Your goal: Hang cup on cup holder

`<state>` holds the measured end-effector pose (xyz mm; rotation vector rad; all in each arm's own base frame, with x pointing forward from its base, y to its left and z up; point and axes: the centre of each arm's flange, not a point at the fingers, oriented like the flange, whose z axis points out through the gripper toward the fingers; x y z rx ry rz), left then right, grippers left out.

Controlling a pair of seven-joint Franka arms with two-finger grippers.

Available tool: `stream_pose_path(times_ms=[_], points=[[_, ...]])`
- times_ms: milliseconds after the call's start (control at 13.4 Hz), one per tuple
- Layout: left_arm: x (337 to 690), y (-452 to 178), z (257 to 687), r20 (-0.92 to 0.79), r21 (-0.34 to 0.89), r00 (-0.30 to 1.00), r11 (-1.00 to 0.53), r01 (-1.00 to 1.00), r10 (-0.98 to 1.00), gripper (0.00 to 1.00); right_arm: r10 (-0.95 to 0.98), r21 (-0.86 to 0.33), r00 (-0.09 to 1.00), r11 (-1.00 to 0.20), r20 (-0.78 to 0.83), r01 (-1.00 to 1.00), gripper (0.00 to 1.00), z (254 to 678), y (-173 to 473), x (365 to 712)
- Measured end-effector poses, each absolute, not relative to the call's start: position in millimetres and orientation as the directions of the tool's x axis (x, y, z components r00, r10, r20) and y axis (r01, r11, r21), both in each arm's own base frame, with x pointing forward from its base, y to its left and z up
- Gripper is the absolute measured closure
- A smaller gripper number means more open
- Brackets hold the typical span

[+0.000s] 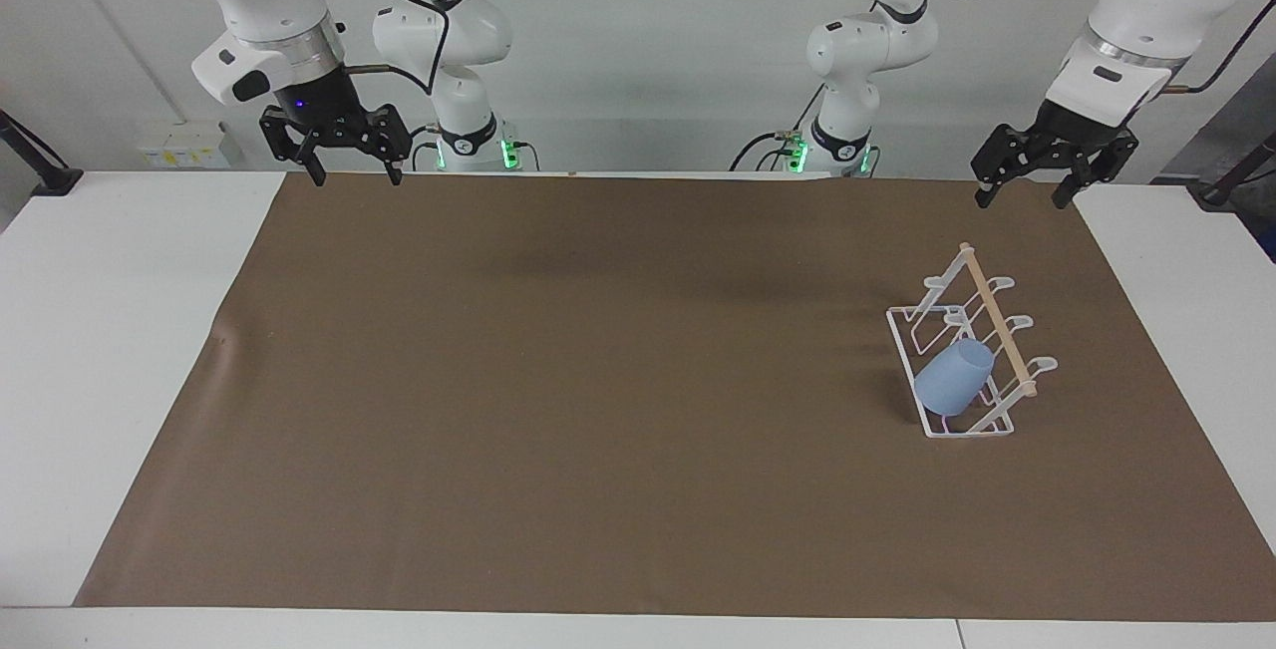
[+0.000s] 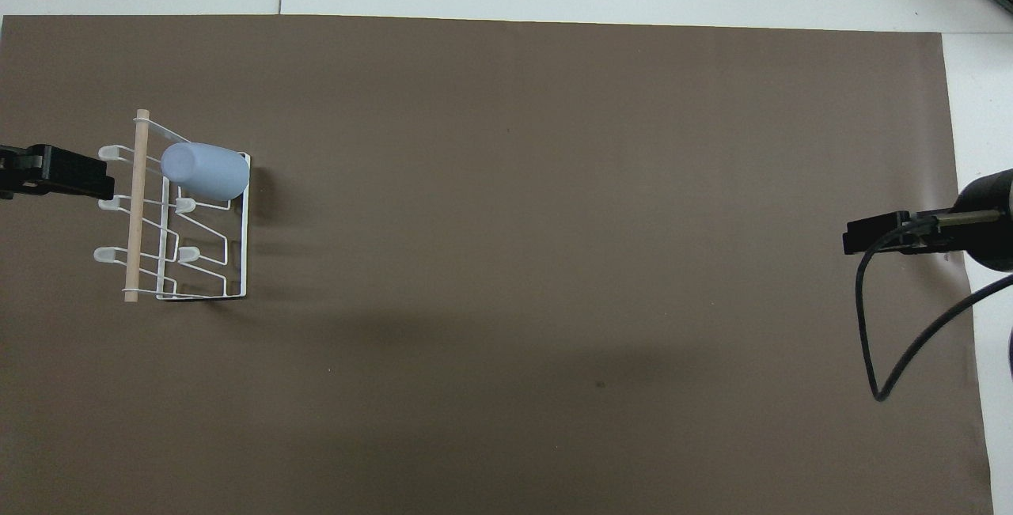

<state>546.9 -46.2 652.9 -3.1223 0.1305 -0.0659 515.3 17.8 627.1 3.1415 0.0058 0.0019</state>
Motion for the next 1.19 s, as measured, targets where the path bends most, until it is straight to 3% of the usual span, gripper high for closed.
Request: stream_pose_path(times_ms=[967, 1190], points=[[533, -45, 644, -0.043, -0.02, 0.988, -0.989, -0.147, -0.146, 0.0, 0.004, 0.0, 1.0, -1.0, 0.001, 0.004, 0.0, 627, 18, 515], [529, -51, 647, -0.038, 0.049, 0.988, -0.988, -0.145, -0.147, 0.0, 0.004, 0.0, 1.0, -1.0, 0.001, 0.004, 0.0, 627, 18, 515]])
